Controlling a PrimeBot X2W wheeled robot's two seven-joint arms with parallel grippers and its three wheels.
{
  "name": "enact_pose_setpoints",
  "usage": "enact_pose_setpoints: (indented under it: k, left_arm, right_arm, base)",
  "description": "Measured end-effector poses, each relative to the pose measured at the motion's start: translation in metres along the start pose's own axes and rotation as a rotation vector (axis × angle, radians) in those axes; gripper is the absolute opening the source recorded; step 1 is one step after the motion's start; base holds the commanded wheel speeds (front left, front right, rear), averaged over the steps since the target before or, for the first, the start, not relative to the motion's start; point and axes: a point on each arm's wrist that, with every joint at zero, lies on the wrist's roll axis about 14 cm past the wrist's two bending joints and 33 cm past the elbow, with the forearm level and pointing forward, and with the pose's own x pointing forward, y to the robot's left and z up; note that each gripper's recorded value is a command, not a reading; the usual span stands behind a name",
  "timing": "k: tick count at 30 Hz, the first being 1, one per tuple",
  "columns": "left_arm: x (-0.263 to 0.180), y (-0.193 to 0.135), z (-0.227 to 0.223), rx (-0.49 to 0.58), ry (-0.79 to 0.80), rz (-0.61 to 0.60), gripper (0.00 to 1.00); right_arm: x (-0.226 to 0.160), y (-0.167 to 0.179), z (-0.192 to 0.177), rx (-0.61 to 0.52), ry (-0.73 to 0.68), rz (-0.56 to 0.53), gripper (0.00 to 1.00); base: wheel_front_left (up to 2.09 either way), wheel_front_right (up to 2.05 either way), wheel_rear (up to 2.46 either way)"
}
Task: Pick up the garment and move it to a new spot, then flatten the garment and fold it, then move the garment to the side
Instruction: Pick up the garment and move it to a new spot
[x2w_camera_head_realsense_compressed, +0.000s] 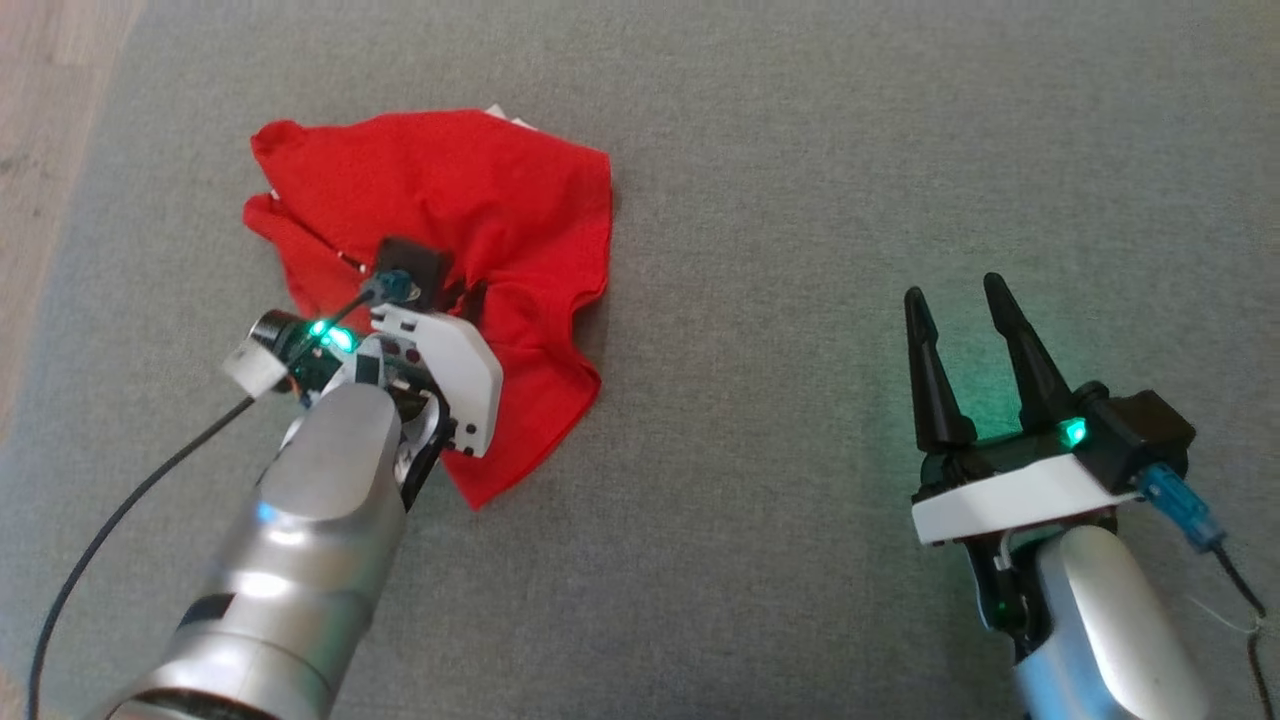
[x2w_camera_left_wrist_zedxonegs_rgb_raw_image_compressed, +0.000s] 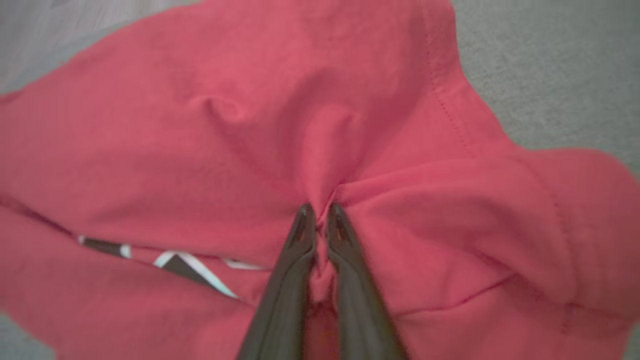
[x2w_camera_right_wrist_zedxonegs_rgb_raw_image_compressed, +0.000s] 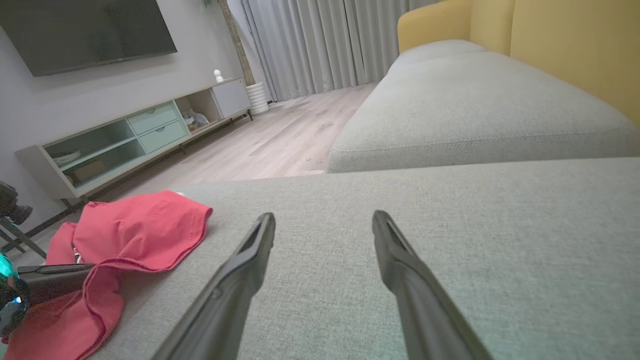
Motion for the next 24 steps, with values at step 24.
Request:
enact_pose_setpoints:
  k: [24]
  left_arm:
    - [-0.042,-0.163,0.209,0.138,-0.666,-0.398,0.0]
  right_arm:
    - [-0.065,-0.041,0.063,0.044,-0.165,-0.178,1.0]
  base:
    - [0.0,0.0,0.0]
